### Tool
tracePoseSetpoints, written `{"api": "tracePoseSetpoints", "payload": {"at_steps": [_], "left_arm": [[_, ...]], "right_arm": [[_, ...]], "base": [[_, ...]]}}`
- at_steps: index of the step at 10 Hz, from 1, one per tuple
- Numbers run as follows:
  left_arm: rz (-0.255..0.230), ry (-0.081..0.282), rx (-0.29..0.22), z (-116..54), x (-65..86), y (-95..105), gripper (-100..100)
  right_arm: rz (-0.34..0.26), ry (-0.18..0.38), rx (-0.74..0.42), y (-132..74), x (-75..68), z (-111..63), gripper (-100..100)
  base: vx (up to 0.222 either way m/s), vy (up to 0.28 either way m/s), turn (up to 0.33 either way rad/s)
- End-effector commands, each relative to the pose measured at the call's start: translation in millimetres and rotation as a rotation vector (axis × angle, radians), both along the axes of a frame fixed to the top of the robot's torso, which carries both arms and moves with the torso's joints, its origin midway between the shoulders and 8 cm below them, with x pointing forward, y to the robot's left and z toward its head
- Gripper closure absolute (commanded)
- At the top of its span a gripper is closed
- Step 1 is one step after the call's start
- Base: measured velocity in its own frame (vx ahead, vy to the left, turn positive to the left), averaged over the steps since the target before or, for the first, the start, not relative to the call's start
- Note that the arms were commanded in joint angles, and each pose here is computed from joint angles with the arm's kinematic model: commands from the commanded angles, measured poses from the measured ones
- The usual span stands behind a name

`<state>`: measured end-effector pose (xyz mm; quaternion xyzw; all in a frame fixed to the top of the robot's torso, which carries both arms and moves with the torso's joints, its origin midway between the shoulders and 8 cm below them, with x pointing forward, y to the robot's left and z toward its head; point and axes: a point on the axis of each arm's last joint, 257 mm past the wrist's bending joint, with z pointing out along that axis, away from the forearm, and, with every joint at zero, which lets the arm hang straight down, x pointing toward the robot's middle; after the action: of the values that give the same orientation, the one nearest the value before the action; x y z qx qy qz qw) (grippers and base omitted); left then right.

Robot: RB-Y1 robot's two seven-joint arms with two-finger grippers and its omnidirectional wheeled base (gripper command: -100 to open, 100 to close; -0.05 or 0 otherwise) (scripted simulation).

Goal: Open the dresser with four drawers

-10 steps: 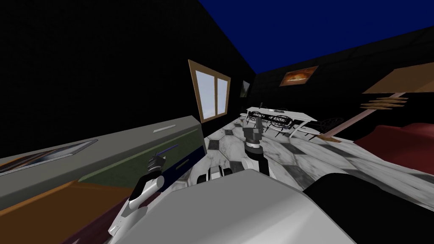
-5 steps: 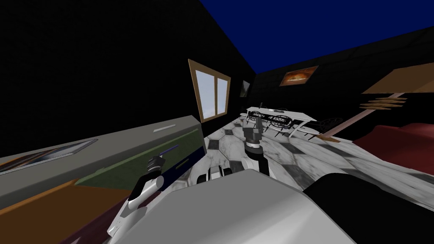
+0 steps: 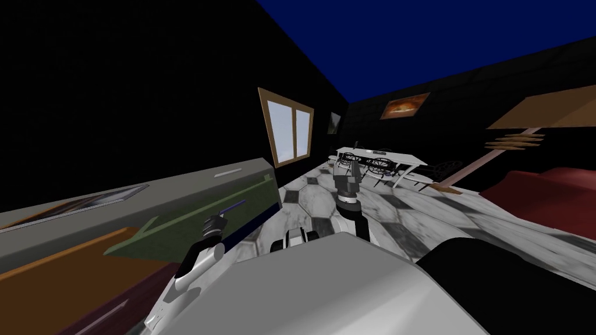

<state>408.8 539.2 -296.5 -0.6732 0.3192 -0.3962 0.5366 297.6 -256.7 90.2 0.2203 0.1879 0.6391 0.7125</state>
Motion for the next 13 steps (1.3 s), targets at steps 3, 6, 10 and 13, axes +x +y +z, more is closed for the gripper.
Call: {"api": "tracePoseSetpoints", "payload": {"at_steps": [3,6,10,13], "left_arm": [[-0.005,-0.001,0.001,1.1,-2.3,-2.5,100],[-0.004,0.005,-0.003,19.0,-5.8,10.3,-100],[-0.009,0.006,-0.003,46.5,-8.3,23.1,-100],[-0.008,0.02,-0.009,43.2,-10.7,26.1,-100]], "right_arm": [[0.0,0.0,0.0,0,0.0,0.0,0],[0.0,0.0,0.0,0,0.0,0.0,0],[0.0,0.0,0.0,0,0.0,0.0,0],[0.0,0.0,0.0,0,0.0,0.0,0]], "base": [[-0.128,-0.085,0.013],[0.004,-0.036,0.008],[0.014,-0.041,0.009],[0.007,-0.018,0.002]]}}
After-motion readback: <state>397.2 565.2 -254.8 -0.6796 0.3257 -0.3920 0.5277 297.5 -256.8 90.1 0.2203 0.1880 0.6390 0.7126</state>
